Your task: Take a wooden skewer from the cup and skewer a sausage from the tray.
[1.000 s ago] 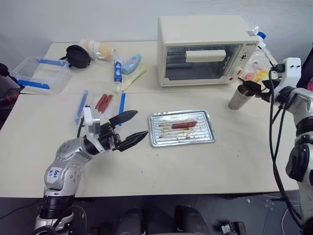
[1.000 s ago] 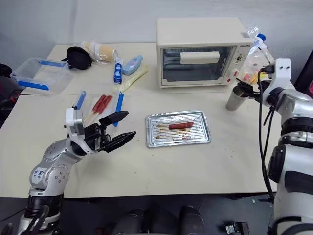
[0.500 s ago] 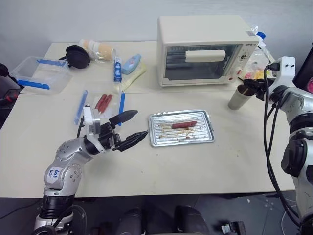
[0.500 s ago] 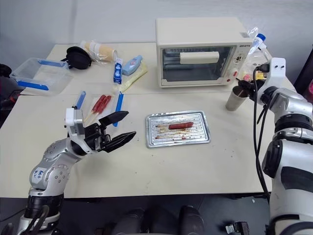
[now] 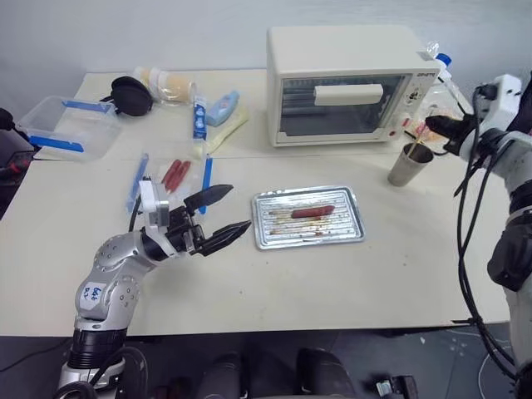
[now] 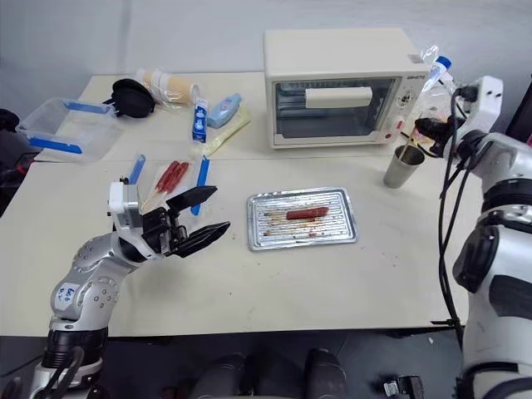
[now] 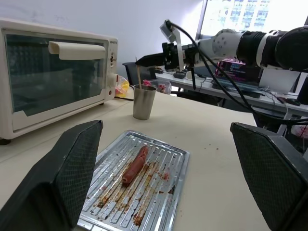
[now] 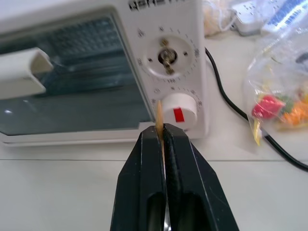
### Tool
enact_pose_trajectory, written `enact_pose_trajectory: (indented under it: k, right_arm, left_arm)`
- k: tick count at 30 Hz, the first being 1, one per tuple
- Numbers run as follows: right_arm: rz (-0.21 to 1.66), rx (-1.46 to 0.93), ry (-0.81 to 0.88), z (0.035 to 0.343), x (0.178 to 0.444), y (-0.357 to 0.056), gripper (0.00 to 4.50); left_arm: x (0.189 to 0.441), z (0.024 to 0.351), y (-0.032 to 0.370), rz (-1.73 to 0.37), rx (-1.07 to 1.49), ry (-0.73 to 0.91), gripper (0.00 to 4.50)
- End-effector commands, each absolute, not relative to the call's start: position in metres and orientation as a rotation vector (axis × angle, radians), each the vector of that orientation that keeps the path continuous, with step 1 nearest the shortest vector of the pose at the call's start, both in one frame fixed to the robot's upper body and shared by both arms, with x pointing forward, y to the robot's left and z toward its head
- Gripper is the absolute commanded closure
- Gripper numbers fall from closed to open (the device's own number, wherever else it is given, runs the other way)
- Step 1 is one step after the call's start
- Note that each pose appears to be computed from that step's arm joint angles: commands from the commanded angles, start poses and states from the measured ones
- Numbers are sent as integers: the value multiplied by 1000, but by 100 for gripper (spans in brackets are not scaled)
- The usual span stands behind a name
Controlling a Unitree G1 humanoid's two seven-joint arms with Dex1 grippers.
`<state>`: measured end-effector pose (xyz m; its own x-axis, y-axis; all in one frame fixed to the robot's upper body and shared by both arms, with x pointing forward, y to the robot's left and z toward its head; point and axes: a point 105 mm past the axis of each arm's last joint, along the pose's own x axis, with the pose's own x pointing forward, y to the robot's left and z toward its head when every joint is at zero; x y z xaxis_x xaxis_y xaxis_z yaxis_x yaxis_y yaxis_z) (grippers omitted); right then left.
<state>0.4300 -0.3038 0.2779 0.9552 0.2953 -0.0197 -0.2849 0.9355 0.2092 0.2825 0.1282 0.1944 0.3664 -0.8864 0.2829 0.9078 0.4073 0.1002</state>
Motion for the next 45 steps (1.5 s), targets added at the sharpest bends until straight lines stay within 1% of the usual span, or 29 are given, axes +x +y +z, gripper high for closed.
enact_pose_trajectory:
  k: [1, 5, 7, 10, 15, 18, 23, 26, 29, 36, 44, 45]
  right_arm:
    - [395, 186, -118, 344, 411, -302, 443]
    - [529, 233, -184, 376, 392, -285, 443]
    - [589, 257, -191, 380, 385, -273, 443]
    - [631, 361, -191, 374, 380, -254, 443]
    - [728, 587, -112, 331, 366, -197, 443]
    - [767, 675, -80, 301, 353, -158, 443]
    - [777, 822, -50, 276, 337, -119, 443]
    - [781, 882, -37, 272, 330, -108, 443]
    - [783, 956, -36, 273, 327, -105, 443]
    - [836, 1057, 8, 277, 314, -96, 443]
    - [909, 1074, 80, 279, 298, -82, 443]
    - [912, 1074, 85, 279, 297, -81, 448]
  left_arm:
    - [282, 199, 132, -1147, -52, -348, 0]
    - [281, 195, 133, -1147, -59, -339, 0]
    - [281, 194, 131, -1148, -66, -340, 0]
    - [280, 193, 125, -1157, -77, -349, 0]
    - [288, 199, 113, -1099, -99, -430, 0]
    - [288, 201, 101, -1120, -110, -452, 0]
    - [292, 209, 86, -1127, -117, -504, 0]
    - [298, 216, 78, -1096, -117, -548, 0]
    - [303, 218, 74, -1049, -109, -578, 0]
    - [304, 213, 64, -1023, -118, -591, 0]
    - [302, 216, 55, -1034, -140, -610, 0]
    - [303, 217, 54, -1032, -143, -615, 18]
